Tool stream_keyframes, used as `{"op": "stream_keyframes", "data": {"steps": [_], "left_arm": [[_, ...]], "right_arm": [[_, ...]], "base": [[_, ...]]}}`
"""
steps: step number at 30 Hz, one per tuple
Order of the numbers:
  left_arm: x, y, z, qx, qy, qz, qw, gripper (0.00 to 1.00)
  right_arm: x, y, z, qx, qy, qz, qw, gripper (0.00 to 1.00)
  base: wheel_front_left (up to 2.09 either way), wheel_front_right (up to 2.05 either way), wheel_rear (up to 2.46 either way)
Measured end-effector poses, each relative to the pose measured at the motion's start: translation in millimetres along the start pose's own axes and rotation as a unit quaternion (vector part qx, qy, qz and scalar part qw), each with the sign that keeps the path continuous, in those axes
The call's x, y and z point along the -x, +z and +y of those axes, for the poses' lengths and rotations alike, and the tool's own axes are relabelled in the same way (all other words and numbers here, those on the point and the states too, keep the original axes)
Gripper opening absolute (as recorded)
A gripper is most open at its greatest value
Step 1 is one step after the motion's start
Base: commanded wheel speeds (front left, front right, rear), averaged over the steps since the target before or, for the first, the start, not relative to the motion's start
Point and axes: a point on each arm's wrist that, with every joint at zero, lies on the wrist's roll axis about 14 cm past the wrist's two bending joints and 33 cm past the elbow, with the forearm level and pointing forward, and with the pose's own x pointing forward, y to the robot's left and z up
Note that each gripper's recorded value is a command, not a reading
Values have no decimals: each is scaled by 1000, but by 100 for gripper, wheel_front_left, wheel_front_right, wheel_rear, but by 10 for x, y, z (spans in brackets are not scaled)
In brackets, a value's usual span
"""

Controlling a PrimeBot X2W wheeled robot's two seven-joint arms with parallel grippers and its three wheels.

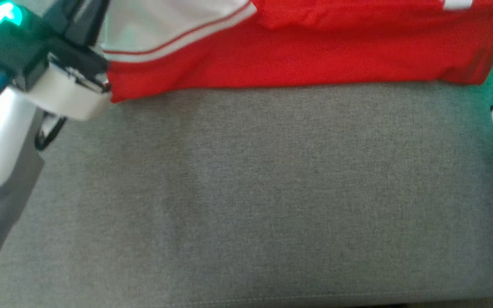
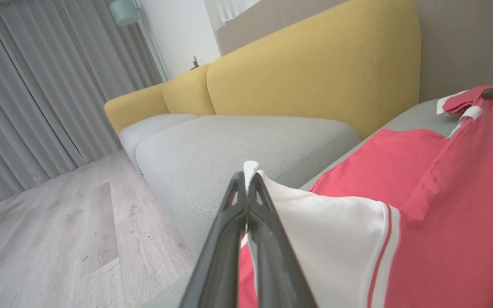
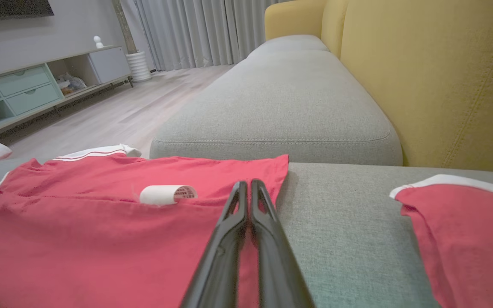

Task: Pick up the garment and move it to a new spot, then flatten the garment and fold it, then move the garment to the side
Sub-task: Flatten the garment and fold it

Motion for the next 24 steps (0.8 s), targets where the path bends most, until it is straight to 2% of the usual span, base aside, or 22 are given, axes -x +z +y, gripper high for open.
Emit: {"op": "stream_keyframes", "data": {"steps": [3,4,5,6,7,8,16,19,24], "left_arm": [[-99,-199,10,1,-4,22,1000,0],[-112,-276,-9,4,-7,31,999,4],[-113,-355,-36,11,-11,40,999,38],[-110,-428,-57,18,-12,49,999,38],[-108,-477,-69,25,-11,55,998,77],[-106,-502,-68,28,-9,58,998,100],[136,-624,-134,91,47,77,992,100],[480,-899,-365,146,70,130,978,100],[717,-1111,-404,181,108,188,959,100]], "right_arm": [[-77,-51,-36,7,-1,7,1000,0],[-92,-79,-44,9,-2,11,1000,82],[-101,-106,-46,6,-5,13,1000,100],[-112,-124,-40,1,-7,14,1000,100],[-118,-134,-34,-2,-8,14,1000,100],[-121,-136,-21,-3,-8,14,1000,100],[-89,75,40,-11,-13,-18,1000,100],[44,52,90,-19,-16,-17,1000,100],[158,-2,128,-32,-21,-11,999,100]], "base": [[0,0,0],[0,0,0],[0,0,0],[0,0,0],[0,0,0],[0,0,0],[0,0,0],[0,0,0],[0,0,0]]}}
